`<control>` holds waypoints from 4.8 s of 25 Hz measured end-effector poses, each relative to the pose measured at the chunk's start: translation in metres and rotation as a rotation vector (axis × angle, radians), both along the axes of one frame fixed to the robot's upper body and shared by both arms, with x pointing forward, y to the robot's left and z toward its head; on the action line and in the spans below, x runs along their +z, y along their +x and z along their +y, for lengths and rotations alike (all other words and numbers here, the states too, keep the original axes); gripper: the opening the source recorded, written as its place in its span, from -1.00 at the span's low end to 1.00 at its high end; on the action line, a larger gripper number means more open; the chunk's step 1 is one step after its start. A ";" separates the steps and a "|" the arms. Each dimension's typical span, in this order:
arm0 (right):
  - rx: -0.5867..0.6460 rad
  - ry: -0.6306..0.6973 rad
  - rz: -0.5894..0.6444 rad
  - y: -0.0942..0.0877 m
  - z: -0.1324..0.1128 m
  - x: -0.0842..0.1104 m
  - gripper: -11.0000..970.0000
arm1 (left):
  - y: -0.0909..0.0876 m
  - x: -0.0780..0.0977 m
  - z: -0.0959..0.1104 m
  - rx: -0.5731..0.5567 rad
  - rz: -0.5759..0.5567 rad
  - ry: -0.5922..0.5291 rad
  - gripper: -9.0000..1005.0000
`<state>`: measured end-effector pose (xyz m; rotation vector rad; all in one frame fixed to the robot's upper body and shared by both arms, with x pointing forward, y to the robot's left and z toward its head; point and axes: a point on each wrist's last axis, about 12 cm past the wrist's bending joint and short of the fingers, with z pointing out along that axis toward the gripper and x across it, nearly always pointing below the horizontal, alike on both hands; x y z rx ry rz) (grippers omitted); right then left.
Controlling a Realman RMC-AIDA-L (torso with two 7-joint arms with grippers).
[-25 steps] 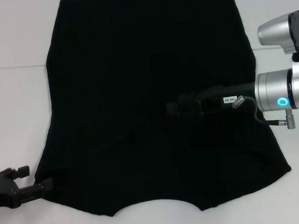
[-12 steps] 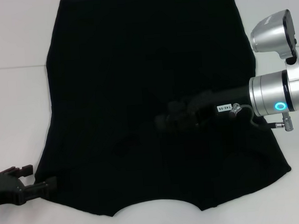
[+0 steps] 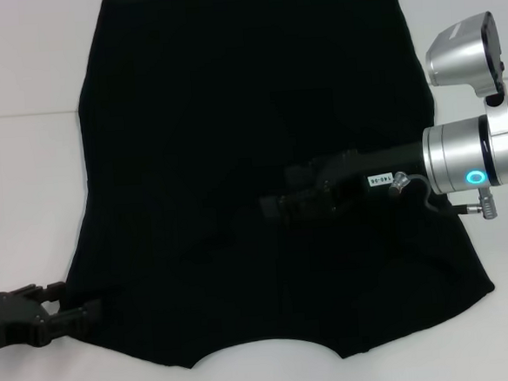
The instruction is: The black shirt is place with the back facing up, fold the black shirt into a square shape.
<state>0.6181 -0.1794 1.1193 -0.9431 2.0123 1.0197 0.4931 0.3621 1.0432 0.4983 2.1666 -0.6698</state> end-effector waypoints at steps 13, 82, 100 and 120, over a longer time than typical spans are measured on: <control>-0.026 -0.002 -0.020 0.005 -0.001 0.005 0.89 | 0.004 0.003 0.002 0.002 0.015 0.009 -0.08; -0.357 -0.280 0.519 -0.044 -0.147 -0.023 0.89 | 0.019 0.011 -0.014 -0.024 0.007 -0.043 -0.94; -0.297 -0.267 0.514 -0.039 -0.125 -0.022 0.89 | 0.024 0.014 -0.015 -0.031 -0.007 -0.039 -0.94; -0.314 -0.286 0.518 -0.036 -0.125 -0.021 0.20 | 0.025 0.014 -0.016 -0.034 -0.019 -0.033 -0.94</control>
